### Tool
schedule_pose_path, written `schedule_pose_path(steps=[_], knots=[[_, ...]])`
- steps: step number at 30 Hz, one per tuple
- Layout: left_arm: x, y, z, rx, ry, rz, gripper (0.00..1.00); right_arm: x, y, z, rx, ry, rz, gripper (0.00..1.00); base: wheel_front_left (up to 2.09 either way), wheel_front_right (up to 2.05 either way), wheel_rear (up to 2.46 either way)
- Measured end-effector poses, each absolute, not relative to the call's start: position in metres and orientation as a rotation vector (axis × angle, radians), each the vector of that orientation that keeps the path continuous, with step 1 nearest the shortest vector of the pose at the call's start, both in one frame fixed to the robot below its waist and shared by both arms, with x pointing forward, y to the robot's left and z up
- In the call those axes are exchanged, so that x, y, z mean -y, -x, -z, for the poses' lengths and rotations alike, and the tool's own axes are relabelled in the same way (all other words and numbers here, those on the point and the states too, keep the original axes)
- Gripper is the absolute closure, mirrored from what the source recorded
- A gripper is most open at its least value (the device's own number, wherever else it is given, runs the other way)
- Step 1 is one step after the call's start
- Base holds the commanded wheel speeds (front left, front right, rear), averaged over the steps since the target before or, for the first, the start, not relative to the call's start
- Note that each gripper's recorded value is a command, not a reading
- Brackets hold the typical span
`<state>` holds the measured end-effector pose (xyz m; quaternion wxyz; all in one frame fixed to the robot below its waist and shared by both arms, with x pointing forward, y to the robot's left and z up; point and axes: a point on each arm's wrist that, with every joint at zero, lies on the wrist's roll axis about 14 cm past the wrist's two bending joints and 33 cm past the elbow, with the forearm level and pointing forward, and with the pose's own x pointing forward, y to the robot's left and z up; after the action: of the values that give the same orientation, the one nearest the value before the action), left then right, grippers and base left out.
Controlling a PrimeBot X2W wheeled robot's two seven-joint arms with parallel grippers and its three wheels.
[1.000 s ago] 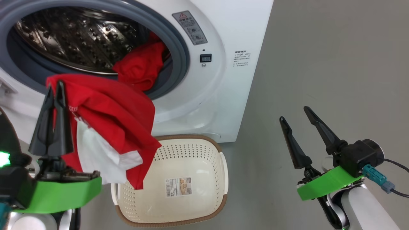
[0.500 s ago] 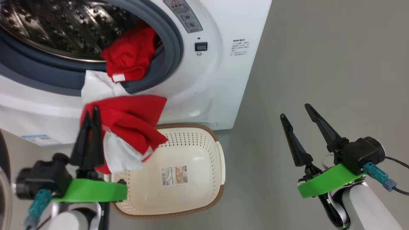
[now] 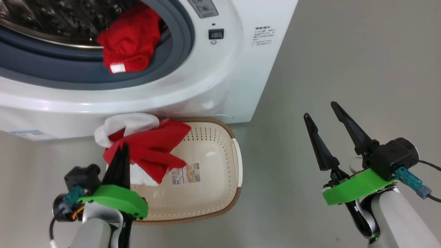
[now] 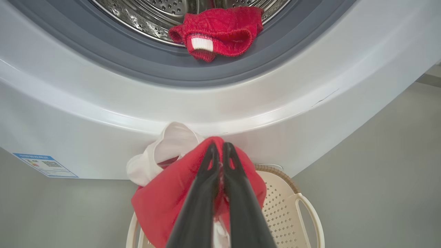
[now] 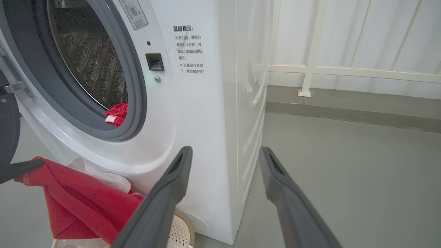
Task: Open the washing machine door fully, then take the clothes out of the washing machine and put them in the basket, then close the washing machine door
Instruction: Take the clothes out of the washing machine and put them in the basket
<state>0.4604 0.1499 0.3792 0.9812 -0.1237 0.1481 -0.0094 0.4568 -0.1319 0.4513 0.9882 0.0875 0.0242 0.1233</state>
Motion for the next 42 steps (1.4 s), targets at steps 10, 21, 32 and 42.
schedule_pose_path(steps=[10,21,32,42], knots=[[-0.129,-0.450,-0.303,-0.573,0.295,0.056,1.00,0.133,-0.463,-0.428,-0.099,-0.176,-0.246,0.00,0.00,0.00,0.00],[-0.112,-0.439,-0.252,-0.821,0.305,0.093,1.00,0.129,-0.471,-0.410,-0.135,-0.177,-0.259,0.00,0.00,0.00,0.00],[-0.097,-0.447,-0.225,-0.928,0.320,0.115,1.00,0.136,-0.478,-0.390,-0.171,-0.179,-0.239,0.00,0.00,0.00,0.00],[-0.091,-0.458,-0.229,-0.878,0.305,0.144,0.00,0.140,-0.483,-0.389,-0.170,-0.175,-0.227,0.00,0.00,0.00,0.00]])
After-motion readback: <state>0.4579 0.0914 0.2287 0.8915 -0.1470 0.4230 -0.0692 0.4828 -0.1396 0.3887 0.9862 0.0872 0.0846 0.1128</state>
